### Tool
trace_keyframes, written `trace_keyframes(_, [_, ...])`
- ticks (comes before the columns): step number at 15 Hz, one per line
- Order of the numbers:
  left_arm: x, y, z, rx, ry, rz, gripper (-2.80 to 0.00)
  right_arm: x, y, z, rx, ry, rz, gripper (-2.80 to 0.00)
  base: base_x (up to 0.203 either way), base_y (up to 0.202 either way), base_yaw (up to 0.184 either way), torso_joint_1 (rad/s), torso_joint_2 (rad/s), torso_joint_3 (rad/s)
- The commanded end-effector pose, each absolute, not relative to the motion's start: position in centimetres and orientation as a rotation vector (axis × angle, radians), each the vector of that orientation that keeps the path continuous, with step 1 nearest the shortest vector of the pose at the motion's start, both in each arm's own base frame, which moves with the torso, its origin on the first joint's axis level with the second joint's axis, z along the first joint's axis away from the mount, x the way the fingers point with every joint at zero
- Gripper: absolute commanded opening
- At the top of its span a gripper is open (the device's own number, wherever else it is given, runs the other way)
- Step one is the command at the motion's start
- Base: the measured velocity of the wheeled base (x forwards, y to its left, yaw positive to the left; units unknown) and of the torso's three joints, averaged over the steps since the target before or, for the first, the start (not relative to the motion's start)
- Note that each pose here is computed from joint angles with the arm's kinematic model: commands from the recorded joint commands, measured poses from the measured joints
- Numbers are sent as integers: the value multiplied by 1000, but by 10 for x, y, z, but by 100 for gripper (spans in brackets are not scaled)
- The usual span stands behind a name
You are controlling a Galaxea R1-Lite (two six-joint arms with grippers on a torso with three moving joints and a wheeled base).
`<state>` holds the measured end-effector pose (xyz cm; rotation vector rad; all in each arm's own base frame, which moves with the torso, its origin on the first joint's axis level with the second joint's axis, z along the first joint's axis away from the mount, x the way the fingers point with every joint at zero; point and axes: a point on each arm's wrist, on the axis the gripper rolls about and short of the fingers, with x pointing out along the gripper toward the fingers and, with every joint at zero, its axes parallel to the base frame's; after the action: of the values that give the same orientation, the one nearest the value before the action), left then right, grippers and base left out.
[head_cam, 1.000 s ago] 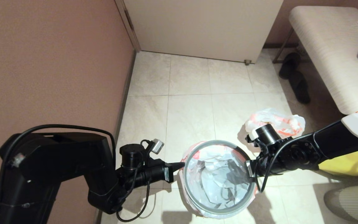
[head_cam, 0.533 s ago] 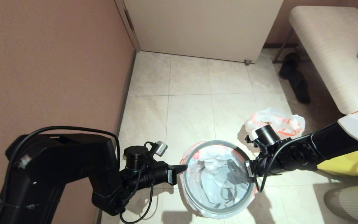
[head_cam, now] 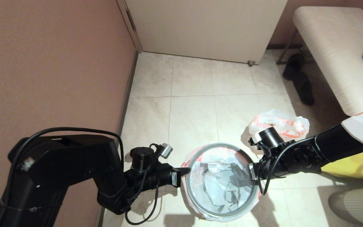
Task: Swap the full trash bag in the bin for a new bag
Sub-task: Place the trash can ring on the trash can
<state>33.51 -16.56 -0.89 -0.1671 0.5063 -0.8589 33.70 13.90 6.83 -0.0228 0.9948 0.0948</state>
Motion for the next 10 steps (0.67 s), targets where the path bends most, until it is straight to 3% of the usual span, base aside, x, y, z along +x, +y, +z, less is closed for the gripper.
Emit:
trace_keyframes(1, [336, -166, -11, -167, 509, -853, -280, 338, 139, 64, -26, 1005, 91, -280, 0, 0, 0, 0, 0, 0])
trace_keyframes(10, [338, -167, -11, -162, 528, -836, -280, 339, 139, 58, -2, 919, 108, -280, 0, 0, 0, 0, 0, 0])
